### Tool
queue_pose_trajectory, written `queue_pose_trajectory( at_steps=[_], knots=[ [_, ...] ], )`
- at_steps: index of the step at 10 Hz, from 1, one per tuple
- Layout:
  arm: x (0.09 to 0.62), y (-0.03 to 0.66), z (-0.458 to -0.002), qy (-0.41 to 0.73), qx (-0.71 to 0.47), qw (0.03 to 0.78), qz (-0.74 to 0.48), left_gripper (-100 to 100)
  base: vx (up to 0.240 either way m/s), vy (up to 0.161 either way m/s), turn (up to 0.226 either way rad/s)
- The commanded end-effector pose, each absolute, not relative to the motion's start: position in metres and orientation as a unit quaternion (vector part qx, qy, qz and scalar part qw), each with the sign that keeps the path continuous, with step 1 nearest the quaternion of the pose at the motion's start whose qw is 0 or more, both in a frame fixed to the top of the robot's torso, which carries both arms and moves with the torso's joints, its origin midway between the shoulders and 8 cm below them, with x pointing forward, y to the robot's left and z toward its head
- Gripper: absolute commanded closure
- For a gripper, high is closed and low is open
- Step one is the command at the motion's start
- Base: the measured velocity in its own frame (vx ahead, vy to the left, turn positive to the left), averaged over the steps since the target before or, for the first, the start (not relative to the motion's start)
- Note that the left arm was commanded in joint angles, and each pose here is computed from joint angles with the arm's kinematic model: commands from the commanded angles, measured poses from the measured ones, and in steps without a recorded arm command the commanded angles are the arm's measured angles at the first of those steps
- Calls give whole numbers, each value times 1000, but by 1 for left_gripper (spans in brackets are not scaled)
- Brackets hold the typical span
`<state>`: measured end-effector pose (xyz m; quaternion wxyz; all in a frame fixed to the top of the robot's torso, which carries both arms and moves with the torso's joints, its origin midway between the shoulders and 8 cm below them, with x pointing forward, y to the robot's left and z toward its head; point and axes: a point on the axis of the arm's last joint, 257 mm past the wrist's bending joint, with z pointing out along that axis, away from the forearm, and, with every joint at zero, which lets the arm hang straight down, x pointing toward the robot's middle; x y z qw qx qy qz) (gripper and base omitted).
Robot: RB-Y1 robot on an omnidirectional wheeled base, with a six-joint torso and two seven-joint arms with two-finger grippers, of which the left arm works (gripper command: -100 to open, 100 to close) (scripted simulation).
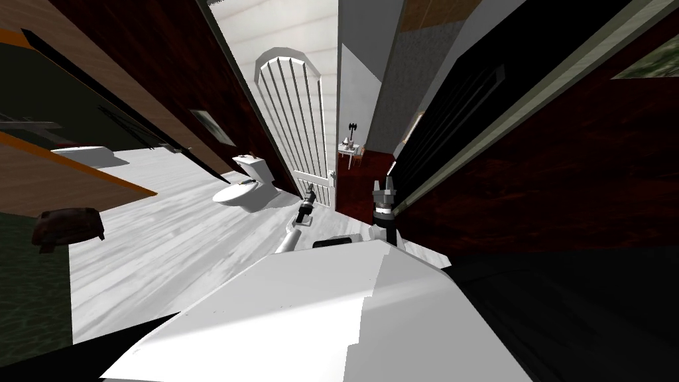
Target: Push the door open
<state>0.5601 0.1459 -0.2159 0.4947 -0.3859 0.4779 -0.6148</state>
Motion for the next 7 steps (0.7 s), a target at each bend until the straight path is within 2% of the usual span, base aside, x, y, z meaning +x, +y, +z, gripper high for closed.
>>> queue_pose_trajectory(
  at_steps=[1, 7],
  knots=[
    [566, 139, -225, 489, -389, 487, -611, -100, 90, 86, -82],
    [581, 111, -253, 523, -396, 460, -599, -100, 73, 74, -78]
  ],
)
